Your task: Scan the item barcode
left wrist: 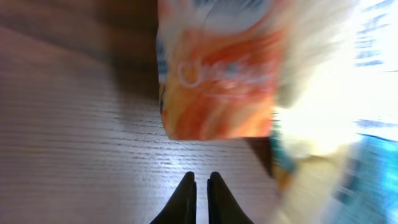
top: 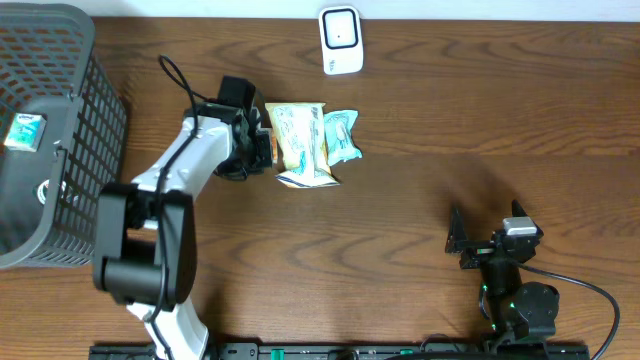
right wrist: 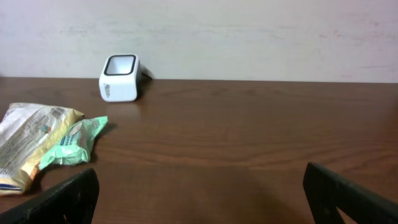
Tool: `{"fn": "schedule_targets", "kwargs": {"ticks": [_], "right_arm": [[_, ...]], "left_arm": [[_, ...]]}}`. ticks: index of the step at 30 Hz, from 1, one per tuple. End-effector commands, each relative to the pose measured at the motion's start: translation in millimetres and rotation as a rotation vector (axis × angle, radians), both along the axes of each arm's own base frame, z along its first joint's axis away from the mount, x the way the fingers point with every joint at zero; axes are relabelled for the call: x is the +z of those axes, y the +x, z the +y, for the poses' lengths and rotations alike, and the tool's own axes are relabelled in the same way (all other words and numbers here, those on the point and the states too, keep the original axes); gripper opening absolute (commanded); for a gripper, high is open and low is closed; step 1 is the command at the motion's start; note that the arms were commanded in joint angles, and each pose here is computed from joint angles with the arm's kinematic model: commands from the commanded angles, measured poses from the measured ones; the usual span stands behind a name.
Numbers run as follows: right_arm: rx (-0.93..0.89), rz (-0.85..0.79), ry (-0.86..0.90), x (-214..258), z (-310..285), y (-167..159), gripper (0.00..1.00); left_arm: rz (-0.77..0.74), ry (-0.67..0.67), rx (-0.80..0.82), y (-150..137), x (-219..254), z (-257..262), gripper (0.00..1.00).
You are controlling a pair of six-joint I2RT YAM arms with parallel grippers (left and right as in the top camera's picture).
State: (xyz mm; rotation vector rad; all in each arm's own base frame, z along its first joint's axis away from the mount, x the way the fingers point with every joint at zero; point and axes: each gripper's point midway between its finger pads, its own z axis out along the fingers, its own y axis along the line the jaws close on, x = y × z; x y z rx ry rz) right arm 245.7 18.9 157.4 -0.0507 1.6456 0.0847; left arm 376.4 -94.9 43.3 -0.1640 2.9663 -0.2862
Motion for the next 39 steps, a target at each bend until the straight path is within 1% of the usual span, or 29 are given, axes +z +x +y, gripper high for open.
{"fn": "schedule_targets", "kwargs": {"ticks": [1, 3, 4, 5, 8, 13, 14, 15, 19, 21, 23, 26, 29, 33, 39], "right_arm": [[0.000, 0.001, 0.014, -0.8, 0.5, -0.3, 0.99], [0.001, 0.001, 0.014, -0.8, 0.6, -0.3, 0.99], [0.000, 0.001, 0.014, -0.8, 0.5, -0.3, 0.99], [0.000, 0.001, 0.014, -0.8, 0.5, -0.3, 0.99], [0.001, 0.001, 0.014, -0.8, 0.6, -0.3, 0.99], [0.001, 0.001, 0.014, -0.8, 0.6, -0.3, 0.99], [0.001, 0.001, 0.014, -0.8, 0.6, -0.3, 0.99], [0.000, 0.001, 0.014, -0.8, 0.5, -0.3, 0.99], [0.001, 0.001, 0.014, -0.8, 0.6, -0.3, 0.99], [0.000, 0.001, 0.014, -0.9, 0.5, -0.3, 0.99], [0.000, 0.001, 0.014, -0.9, 0.5, -0.3, 0.99], [0.000, 0.001, 0.014, -0.8, 0.5, -0.3, 0.99], [0.000, 0.001, 0.014, -0.9, 0.5, -0.3, 0.99], [0.000, 0.001, 0.014, -0.8, 0.5, -0.3, 0.99], [0.001, 0.001, 0.014, -0.8, 0.6, -0.3, 0.99]], "left_arm": [[-0.223, -0.027, 0.007, 23.1, 81.9, -1.0, 0.35], [-0.317, -0.027, 0.015, 26.2, 113.6, 1.9, 0.59], [-0.366, -0.014, 0.025, 27.3, 128.6, 5.8, 0.77], [-0.466, 0.030, 0.056, 30.2, 157.3, 17.4, 0.87], [-0.634, 0.102, 0.134, 32.6, 206.8, 42.7, 0.90], [-0.894, 0.104, 0.258, 32.2, 289.5, 81.4, 0.90], [-0.937, 0.105, 0.283, 31.1, 306.0, 90.6, 0.97], [-0.984, 0.107, 0.311, 29.6, 325.7, 101.1, 0.98], [-1.123, 0.130, 0.398, 22.8, 395.5, 136.1, 1.00], [-1.184, 0.136, 0.408, 18.6, 433.1, 151.0, 1.00], [-1.198, 0.146, 0.430, 16.8, 451.2, 163.3, 1.00], [-1.200, 0.206, 0.442, 22.1, 462.4, 183.8, 1.00], [-1.176, 0.268, 0.504, 33.8, 455.7, 215.2, 1.00], [-1.091, 0.390, 0.642, 44.1, 425.8, 273.6, 1.00], [-0.946, 0.430, 0.704, 48.8, 379.0, 313.8, 1.00]]}}
